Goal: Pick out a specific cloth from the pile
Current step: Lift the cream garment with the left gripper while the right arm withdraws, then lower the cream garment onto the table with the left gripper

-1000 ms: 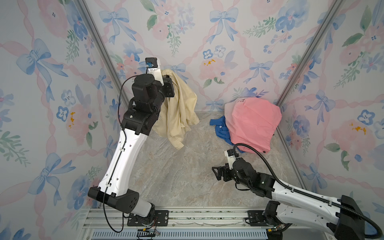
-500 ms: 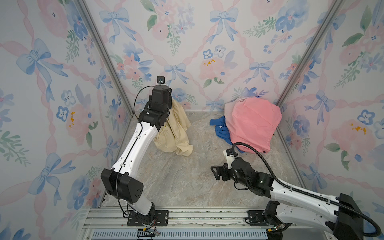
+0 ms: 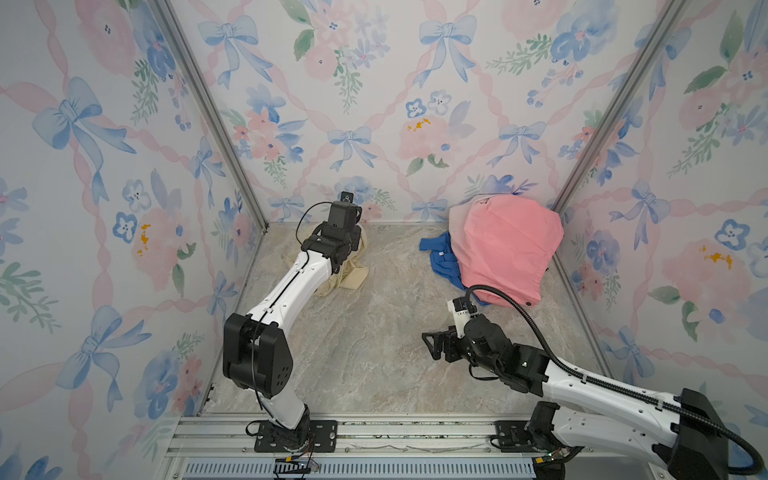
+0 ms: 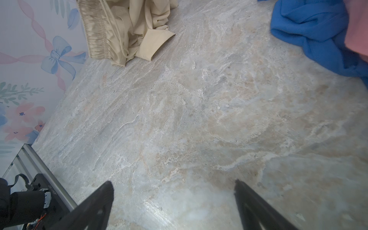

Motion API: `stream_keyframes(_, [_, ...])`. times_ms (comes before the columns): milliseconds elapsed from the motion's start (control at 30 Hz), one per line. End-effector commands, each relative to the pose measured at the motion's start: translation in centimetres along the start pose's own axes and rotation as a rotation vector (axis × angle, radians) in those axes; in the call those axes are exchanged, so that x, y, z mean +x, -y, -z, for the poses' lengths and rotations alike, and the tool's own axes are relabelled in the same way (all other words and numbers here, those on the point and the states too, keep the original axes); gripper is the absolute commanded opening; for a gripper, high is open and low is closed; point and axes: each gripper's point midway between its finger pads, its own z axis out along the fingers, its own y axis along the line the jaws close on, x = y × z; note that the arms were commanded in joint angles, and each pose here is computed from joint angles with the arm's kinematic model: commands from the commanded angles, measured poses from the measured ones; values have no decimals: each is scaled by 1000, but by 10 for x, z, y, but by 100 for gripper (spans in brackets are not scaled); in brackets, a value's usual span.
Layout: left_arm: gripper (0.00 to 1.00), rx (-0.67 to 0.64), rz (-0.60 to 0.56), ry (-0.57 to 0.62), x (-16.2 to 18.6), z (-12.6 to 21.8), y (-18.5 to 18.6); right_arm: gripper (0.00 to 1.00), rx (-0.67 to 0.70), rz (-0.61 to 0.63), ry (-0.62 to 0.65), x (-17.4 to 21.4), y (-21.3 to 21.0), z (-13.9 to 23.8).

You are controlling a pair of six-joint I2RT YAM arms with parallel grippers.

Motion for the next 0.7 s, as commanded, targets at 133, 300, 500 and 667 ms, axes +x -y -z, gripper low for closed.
stream_keyframes(133, [0, 295, 81, -80, 27, -23, 53, 97, -1, 6, 4, 2, 0, 4])
stream_keyframes(300, [0, 348, 253, -104, 31, -37, 20, 97, 2, 6, -7, 7, 2, 2])
stream_keyframes(500, [0, 427, 498, -91, 36, -53, -41, 97, 2, 2, -10, 10, 3, -1])
stream_keyframes(667, [0, 321, 583, -164, 73, -88, -84, 97, -3, 2, -17, 9, 0, -5])
